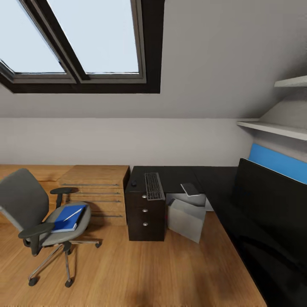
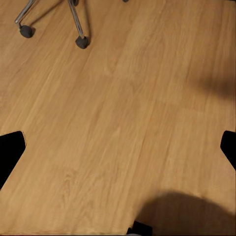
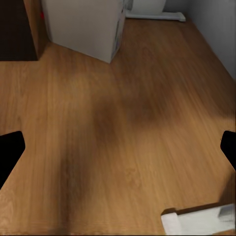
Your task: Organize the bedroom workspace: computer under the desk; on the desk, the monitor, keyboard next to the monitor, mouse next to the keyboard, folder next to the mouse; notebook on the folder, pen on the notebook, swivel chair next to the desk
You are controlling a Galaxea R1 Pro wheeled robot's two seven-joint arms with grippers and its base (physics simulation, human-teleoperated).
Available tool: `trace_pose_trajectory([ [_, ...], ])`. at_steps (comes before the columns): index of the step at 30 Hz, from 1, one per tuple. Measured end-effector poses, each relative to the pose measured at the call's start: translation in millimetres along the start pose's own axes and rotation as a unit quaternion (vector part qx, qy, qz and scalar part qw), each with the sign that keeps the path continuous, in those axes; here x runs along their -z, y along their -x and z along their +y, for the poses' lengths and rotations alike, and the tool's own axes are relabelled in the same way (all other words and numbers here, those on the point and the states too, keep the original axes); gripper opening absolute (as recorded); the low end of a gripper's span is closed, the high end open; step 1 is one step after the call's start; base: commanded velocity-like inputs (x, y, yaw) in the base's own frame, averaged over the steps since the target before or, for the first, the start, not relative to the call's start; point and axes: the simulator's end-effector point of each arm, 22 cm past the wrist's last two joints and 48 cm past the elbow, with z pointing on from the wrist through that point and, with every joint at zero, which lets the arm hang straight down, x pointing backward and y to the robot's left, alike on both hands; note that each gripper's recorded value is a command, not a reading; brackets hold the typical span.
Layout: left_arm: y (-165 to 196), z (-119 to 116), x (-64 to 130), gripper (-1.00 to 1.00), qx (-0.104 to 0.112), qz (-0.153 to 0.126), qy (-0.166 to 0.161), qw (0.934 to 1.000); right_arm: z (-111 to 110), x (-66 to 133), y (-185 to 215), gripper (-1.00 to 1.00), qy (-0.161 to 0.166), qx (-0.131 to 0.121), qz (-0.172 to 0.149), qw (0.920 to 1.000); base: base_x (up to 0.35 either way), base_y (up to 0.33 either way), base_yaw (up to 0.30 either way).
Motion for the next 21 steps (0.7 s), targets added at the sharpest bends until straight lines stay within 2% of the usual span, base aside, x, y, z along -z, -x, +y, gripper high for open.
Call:
trace_pose_trajectory([
  [13, 0.2, -1.4, 0.1, 1.0, 0.001, 0.0, 0.0, 1.0, 2.8, 0.5, -0.4, 1.0, 0.004, 0.001, 0.0, 1.0, -0.34, -0.005, -0.003],
  [21, -0.1, -2.1, 0.3, 1.0, 0.001, 0.0, 0.0, 1.0, 1.5, 0.4, -0.4, 1.0, 0.002, 0.001, 0.001, 1.0, -0.34, -0.061, -0.181],
])
